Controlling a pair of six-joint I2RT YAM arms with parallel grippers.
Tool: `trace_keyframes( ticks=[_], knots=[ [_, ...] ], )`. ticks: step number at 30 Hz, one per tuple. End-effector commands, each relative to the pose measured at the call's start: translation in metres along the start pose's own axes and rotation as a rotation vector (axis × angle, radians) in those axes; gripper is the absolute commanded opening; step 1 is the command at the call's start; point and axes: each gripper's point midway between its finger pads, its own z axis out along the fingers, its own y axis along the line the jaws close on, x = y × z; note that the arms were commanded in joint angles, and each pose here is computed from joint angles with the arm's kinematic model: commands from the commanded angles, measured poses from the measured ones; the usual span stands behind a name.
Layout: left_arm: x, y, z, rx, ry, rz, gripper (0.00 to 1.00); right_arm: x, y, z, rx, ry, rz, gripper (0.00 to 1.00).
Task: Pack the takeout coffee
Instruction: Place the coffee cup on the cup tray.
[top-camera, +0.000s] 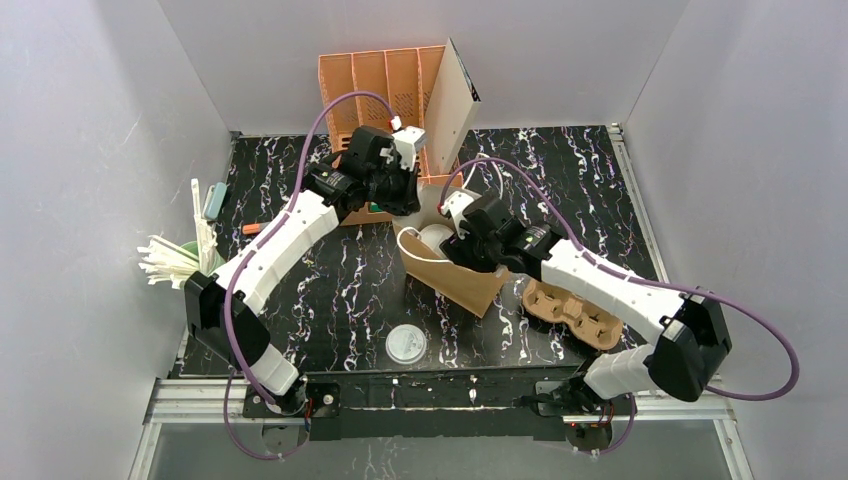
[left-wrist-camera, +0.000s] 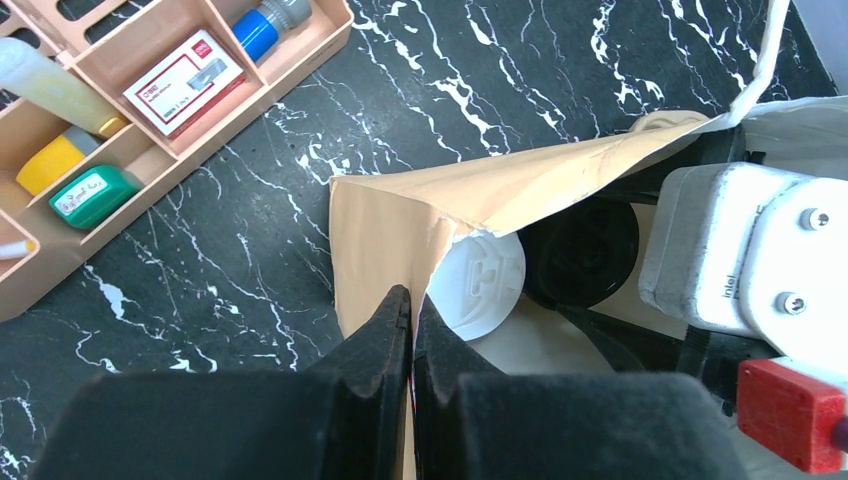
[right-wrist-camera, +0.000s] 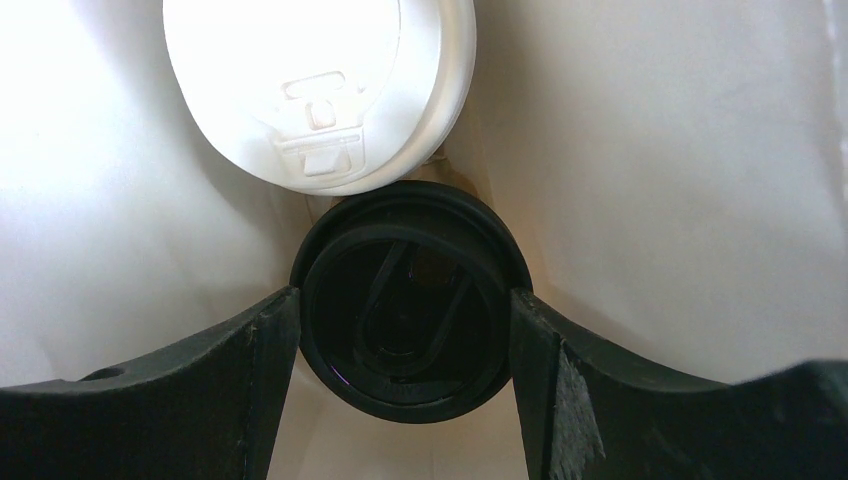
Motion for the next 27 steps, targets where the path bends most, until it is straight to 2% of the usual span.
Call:
trace_keyframes(
  ticks=[1,10,14,17,21,22,25,26,27],
  knots=[
    [-0.030,0.011,-0.025,-0.042,-0.103,0.003,0.00,0.083,0.025,0.007,-0.104,0.343,0.049,0.18],
    [-0.032,0.011,-0.023,-0.018,-0.105,-0.007,0.00,0.093,0.027,0.012,-0.109,0.413,0.052,0.19],
    [-0.033,0.012,-0.025,-0.031,-0.109,-0.005,0.00,0.082,0.023,0.011,-0.087,0.373,0.055,0.20],
    [-0.033,0.013,-0.026,-0.037,-0.111,-0.002,0.00,0.068,0.020,0.010,-0.078,0.326,0.049,0.26],
    [-0.033,0.013,-0.024,-0.029,-0.105,0.002,0.00,0.047,0.014,0.008,-0.055,0.276,0.035,0.44],
    [-0.032,0.013,-0.024,-0.028,-0.104,0.005,0.00,0.041,0.012,0.006,-0.052,0.262,0.034,0.52],
    [-0.031,0.014,-0.024,-0.037,-0.095,0.016,0.00,0.026,0.007,-0.002,-0.025,0.221,0.046,0.92],
    [-0.030,0.015,-0.024,-0.041,-0.091,0.021,0.00,0.022,0.004,-0.005,-0.007,0.208,0.054,0.98],
    [-0.030,0.016,-0.024,-0.043,-0.090,0.027,0.00,0.017,0.001,-0.008,0.010,0.187,0.060,0.98]
  ],
)
